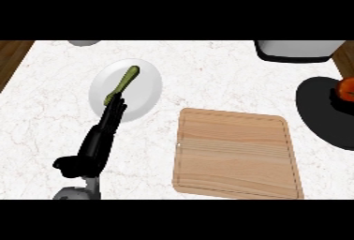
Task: Pick the tomato from the cutting board and place it in the pan
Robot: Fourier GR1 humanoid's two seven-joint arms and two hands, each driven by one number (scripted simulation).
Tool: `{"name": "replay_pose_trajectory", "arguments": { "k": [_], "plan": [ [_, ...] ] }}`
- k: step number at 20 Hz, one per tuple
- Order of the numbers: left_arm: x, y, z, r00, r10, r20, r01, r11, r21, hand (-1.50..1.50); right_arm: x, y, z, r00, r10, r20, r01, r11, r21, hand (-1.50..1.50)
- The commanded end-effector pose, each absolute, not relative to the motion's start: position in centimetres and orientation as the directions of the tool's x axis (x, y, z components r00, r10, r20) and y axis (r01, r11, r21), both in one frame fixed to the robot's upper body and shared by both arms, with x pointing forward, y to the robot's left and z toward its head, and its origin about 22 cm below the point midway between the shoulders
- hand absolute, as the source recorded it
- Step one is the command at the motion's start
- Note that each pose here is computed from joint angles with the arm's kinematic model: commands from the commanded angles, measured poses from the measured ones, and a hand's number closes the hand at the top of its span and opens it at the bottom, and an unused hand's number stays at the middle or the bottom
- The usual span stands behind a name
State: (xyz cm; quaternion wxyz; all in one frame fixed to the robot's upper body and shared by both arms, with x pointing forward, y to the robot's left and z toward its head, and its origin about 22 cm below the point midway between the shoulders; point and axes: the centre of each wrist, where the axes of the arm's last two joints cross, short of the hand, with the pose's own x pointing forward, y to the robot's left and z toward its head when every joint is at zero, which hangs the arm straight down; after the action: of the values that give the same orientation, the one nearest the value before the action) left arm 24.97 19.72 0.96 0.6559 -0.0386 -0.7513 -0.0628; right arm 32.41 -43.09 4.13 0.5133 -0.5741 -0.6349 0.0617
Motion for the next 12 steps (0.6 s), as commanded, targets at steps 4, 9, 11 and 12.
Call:
{"name": "replay_pose_trajectory", "arguments": {
  "k": [4,9,11,12],
  "plan": [
    [25.3,20.4,1.8,-0.146,-0.027,0.989,0.149,0.988,0.049,0.00,33.8,-46.5,4.3,0.190,0.775,0.603,0.699,0.324,-0.637,1.50],
    [25.3,18.7,0.7,-0.153,-0.012,0.988,0.197,0.979,0.042,0.00,31.6,-47.7,1.5,0.406,0.774,0.486,0.298,0.390,-0.871,-1.50],
    [25.7,18.0,1.5,-0.153,-0.019,0.988,0.195,0.980,0.049,0.00,33.0,-47.2,2.6,0.406,0.733,0.546,0.249,0.486,-0.837,-1.50],
    [25.5,18.3,1.3,-0.166,-0.014,0.986,0.191,0.981,0.046,0.00,33.7,-45.9,2.0,0.370,0.702,0.609,0.227,0.567,-0.791,-1.50]
  ]
}}
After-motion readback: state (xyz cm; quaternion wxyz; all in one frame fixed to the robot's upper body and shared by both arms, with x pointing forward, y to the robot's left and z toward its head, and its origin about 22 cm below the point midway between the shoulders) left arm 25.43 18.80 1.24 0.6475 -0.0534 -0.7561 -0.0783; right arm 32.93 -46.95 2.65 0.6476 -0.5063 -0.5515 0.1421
